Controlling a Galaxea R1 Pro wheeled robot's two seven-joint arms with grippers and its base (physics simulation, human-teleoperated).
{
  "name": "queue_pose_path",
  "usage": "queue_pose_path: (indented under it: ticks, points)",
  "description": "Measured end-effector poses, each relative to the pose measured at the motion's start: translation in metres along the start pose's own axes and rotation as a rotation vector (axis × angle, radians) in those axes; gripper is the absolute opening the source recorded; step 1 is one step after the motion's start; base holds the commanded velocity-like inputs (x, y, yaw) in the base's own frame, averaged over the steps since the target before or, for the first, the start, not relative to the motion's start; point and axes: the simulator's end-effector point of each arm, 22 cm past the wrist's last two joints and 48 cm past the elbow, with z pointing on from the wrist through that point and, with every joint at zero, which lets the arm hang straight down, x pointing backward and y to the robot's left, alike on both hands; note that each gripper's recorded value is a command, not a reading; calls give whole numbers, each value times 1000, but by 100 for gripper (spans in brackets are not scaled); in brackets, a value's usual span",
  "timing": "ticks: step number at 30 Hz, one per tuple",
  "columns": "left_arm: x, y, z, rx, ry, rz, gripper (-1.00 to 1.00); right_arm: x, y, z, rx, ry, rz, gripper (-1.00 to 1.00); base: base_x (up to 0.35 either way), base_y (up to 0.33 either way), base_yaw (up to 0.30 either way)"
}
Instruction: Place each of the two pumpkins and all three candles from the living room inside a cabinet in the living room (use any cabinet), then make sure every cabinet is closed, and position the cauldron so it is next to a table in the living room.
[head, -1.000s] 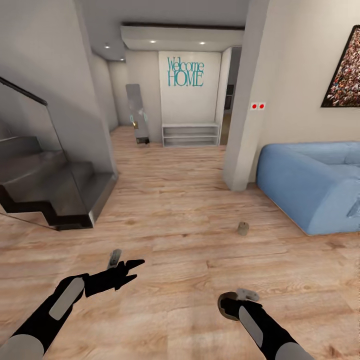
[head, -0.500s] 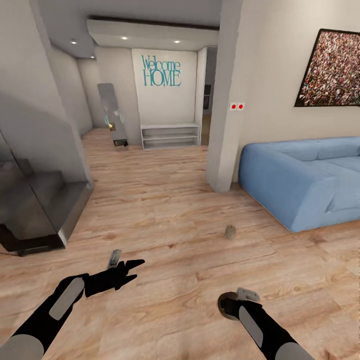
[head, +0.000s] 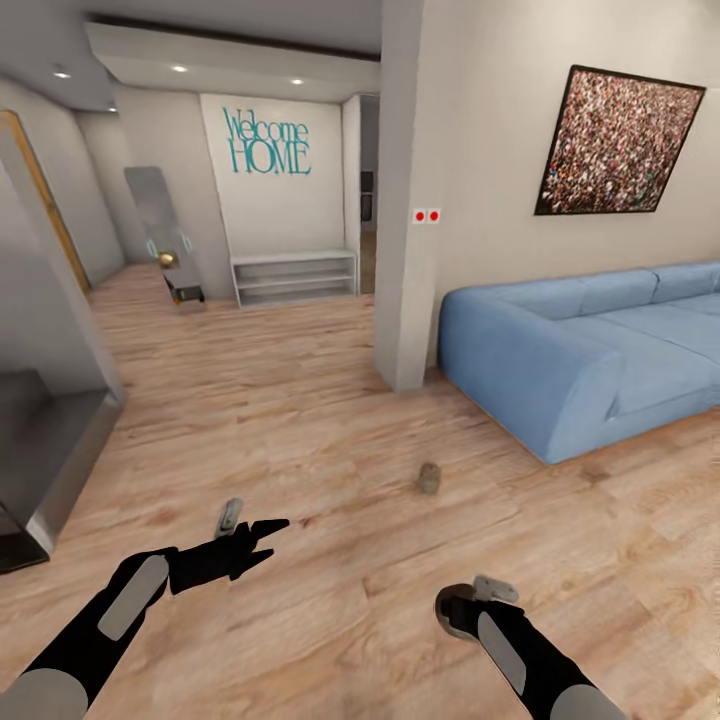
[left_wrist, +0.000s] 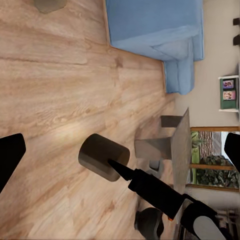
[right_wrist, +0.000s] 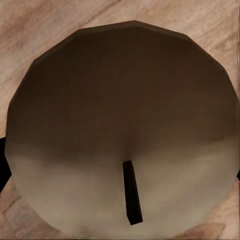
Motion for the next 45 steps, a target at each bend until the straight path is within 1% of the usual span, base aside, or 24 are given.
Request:
queue_pose_path:
  ticks: [45]
  points:
    - [-3,-10,-3,10,-8,15,100,-8,2,-6,-5,-19,0,-100,341,0,-266]
